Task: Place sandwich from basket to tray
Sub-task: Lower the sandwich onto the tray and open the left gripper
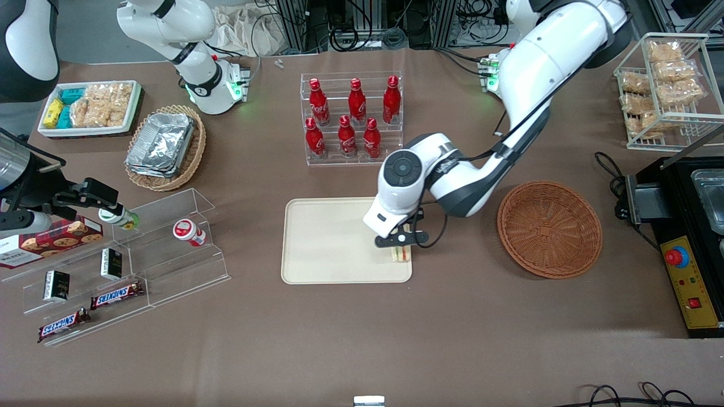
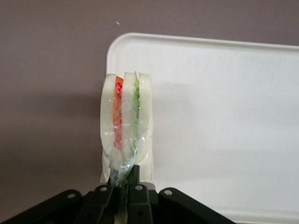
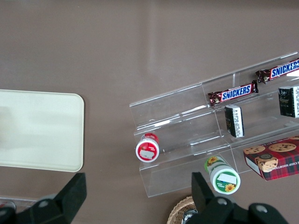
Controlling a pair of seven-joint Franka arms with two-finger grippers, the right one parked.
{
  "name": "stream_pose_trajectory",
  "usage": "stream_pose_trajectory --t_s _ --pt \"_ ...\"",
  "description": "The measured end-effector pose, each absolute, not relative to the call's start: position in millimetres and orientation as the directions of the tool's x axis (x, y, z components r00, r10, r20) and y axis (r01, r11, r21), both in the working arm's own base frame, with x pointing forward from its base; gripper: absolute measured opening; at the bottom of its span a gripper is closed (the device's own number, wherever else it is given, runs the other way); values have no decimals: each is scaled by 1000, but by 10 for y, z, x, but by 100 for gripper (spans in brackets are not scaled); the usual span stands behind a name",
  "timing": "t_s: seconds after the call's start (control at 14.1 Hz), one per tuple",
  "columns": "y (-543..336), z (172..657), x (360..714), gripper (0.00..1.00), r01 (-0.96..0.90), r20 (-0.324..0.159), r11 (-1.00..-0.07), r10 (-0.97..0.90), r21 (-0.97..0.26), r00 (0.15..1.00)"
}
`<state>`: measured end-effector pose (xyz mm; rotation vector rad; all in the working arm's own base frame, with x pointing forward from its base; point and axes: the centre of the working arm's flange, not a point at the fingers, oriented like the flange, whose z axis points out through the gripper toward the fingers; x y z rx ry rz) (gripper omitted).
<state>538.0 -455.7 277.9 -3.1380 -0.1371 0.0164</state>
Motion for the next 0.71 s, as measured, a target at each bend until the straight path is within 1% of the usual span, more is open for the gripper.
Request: stream_pose_trajectory --t_s 0.21,0.28,0.43,0.57,0.64,0.71 --pt "-4652 2609 5329 11 86 -9 -996 86 7 996" --pt "-4645 2593 5334 17 87 -11 -996 87 6 996" --pt "-4612 2594 5371 34 93 -7 -996 93 1 996" --pt "-4543 2618 5412 54 104 -18 -994 104 -33 994" --pt "-4489 2668 5440 65 108 -24 -992 109 -59 994" --pt "-4410 2763 5487 74 106 -26 -991 109 -85 994"
